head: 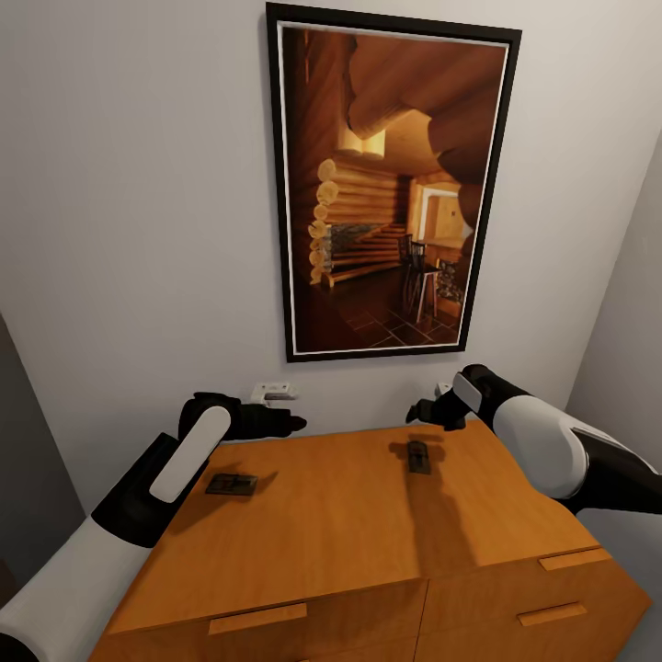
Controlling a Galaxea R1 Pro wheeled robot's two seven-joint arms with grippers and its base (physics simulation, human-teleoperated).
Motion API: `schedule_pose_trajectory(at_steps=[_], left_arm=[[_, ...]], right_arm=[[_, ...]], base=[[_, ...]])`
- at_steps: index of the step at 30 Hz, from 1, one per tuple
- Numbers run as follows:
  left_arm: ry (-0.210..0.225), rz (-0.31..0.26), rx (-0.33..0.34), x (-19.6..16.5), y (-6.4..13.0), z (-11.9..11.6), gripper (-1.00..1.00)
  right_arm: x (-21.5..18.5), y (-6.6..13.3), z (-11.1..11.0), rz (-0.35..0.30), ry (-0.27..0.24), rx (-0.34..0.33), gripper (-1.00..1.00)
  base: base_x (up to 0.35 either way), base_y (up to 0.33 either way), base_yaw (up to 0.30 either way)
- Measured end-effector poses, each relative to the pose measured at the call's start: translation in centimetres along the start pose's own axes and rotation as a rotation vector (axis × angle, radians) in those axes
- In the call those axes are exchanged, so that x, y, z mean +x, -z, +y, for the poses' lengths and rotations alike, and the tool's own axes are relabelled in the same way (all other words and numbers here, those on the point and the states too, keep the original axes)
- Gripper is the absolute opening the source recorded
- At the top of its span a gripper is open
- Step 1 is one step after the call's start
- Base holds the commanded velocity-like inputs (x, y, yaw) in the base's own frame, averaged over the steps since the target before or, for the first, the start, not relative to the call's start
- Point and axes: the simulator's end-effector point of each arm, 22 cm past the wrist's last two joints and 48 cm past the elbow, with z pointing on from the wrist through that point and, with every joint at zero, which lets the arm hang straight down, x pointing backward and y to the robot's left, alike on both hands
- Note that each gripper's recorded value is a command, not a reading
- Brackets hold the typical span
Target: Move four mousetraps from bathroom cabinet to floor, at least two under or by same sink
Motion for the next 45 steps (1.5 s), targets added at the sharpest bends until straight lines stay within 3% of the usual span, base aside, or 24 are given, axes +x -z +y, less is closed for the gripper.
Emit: schedule_pose_trajectory(at_steps=[16, 45], left_arm=[[0.000, 0.000, 0.001, 0.0, 0.0, 0.0, 1.00], [0.002, -0.001, 0.001, 0.0, 0.0, 0.0, 1.00]], right_arm=[[2.8, -1.5, 0.1, 0.057, -0.003, -0.011, 1.00], [2.9, -1.5, -0.6, 0.058, -0.014, -0.023, 1.00]], base=[[0.000, 0.000, 0.000], [0.000, 0.000, 0.000]])
